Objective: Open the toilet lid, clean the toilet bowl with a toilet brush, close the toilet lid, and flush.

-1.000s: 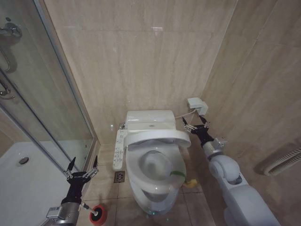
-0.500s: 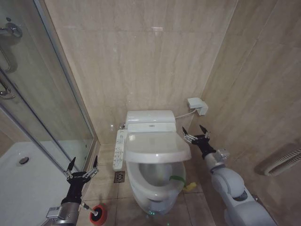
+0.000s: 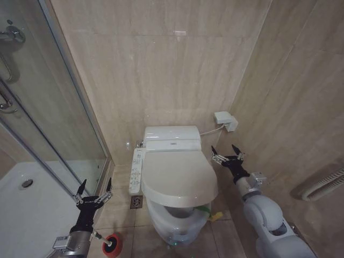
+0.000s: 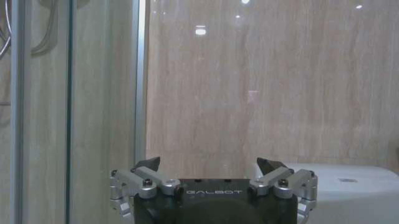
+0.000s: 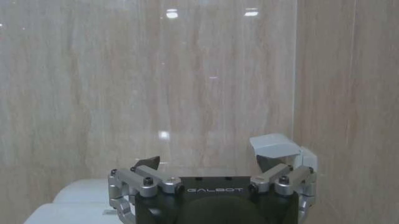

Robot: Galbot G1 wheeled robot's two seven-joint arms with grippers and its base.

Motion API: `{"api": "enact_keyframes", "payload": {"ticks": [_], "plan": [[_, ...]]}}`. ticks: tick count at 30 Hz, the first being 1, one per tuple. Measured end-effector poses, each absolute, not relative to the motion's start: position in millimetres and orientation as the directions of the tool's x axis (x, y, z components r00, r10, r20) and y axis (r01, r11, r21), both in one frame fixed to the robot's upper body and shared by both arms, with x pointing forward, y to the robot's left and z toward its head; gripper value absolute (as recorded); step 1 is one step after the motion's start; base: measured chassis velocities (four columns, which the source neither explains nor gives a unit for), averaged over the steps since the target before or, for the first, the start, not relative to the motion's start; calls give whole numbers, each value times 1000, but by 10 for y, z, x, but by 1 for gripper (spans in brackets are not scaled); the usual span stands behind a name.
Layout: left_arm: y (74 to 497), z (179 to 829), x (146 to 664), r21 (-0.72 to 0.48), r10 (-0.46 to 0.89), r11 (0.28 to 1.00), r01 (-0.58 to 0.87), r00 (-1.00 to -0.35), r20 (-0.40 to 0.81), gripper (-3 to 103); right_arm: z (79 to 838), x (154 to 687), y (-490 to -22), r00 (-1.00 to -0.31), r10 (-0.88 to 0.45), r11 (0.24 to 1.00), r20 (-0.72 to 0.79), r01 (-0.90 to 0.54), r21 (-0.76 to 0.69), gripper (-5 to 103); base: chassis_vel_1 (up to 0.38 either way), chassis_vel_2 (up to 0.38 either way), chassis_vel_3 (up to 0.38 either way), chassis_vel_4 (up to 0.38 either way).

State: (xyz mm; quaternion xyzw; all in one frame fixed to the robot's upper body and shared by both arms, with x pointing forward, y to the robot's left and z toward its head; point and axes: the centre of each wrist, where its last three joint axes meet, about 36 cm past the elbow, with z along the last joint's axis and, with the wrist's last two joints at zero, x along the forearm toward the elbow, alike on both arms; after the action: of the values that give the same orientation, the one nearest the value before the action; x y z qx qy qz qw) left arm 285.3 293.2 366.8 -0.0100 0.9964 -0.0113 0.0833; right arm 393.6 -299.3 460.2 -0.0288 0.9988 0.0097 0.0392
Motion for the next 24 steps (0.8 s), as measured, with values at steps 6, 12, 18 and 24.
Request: {"api": "enact_keyframes", "payload": {"ticks": [6,12,18,24], "plan": [[2932,3668,2853,-24,-22,1000,-18,-986,-166,100,4568,3868,-3119,-997,-55,997,-47,-57,42,100,0,0,0,0],[2932,3668,2854,-24,-22,1000,-18,-986,-166,100,4510,3728,-3188,-988,-150,986,-26,-151,65,100,0,0,0,0],[2932,3668,2854,-24,-22,1000,-18,-986,-166,100,4554,3613,-3279,-964,-268,960,7,-266,88,100,0,0,0,0],[2932,3668,2853,-24,-22,1000,-18,-986,-166,100,4600,3559,-3347,-965,-261,962,-9,-260,87,100,0,0,0,0]]}}
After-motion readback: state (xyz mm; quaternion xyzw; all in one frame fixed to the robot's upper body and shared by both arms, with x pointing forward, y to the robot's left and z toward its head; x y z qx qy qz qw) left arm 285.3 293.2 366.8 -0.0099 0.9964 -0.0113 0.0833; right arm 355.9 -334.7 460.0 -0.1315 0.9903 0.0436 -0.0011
